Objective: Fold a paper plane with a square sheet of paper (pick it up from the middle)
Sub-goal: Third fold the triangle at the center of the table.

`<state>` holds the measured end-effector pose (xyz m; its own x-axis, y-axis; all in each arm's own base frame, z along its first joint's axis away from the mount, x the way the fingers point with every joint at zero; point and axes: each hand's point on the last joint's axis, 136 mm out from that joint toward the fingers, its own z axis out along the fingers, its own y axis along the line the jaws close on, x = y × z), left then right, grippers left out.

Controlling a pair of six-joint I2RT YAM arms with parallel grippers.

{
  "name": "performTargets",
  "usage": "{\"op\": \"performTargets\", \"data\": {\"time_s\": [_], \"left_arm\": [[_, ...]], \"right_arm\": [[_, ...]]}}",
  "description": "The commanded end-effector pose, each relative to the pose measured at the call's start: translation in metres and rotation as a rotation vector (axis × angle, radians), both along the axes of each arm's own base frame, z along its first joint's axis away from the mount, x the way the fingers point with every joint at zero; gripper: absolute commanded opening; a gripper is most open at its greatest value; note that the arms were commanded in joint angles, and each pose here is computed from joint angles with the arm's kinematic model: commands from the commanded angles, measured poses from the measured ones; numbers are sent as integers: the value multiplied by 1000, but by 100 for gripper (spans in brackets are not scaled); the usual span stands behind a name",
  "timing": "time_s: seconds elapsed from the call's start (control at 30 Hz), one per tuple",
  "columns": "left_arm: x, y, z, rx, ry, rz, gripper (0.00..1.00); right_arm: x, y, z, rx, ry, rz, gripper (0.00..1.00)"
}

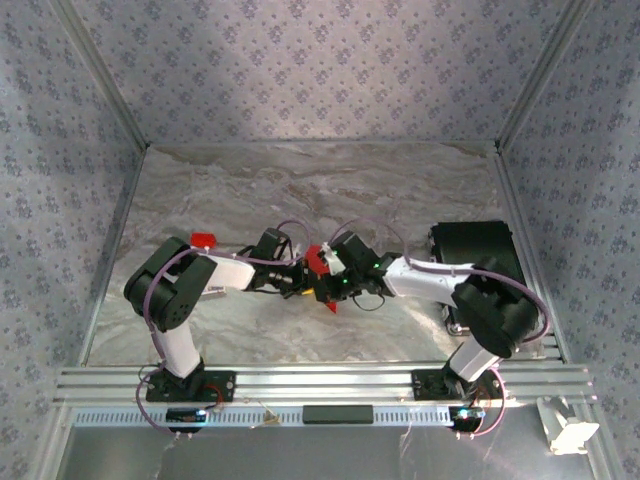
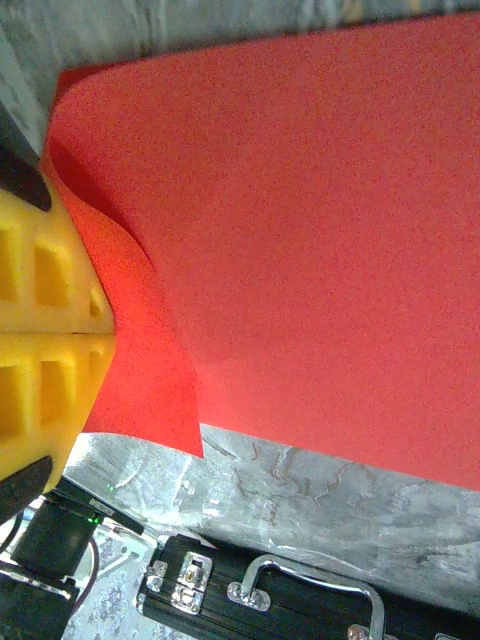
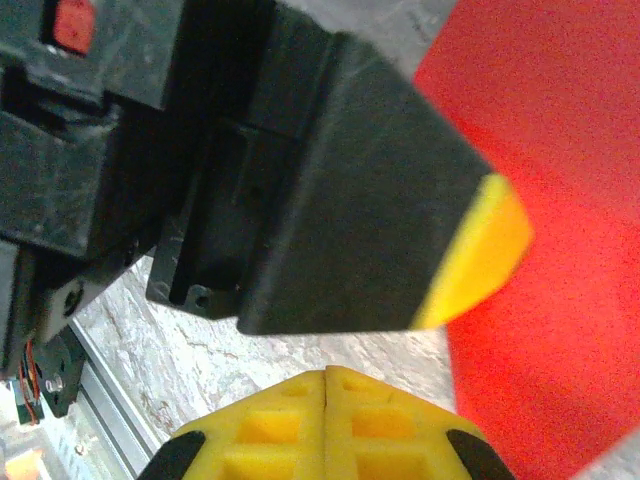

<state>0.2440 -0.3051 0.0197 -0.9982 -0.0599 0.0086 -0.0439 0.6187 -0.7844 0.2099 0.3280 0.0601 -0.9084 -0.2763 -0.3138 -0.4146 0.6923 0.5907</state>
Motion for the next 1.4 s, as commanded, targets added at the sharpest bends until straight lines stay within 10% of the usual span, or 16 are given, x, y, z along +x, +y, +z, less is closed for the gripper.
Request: {"op": "performTargets", "data": {"time_s": [0.0,1.37], "left_arm": [[-11,16,-32,123,63,16,0],[-15,25,-43,193,99,17,0]], "right_arm": [[-2,1,-14,-70,37,-3,2],[-28,-33,-46,-3,183,-75,7]]}}
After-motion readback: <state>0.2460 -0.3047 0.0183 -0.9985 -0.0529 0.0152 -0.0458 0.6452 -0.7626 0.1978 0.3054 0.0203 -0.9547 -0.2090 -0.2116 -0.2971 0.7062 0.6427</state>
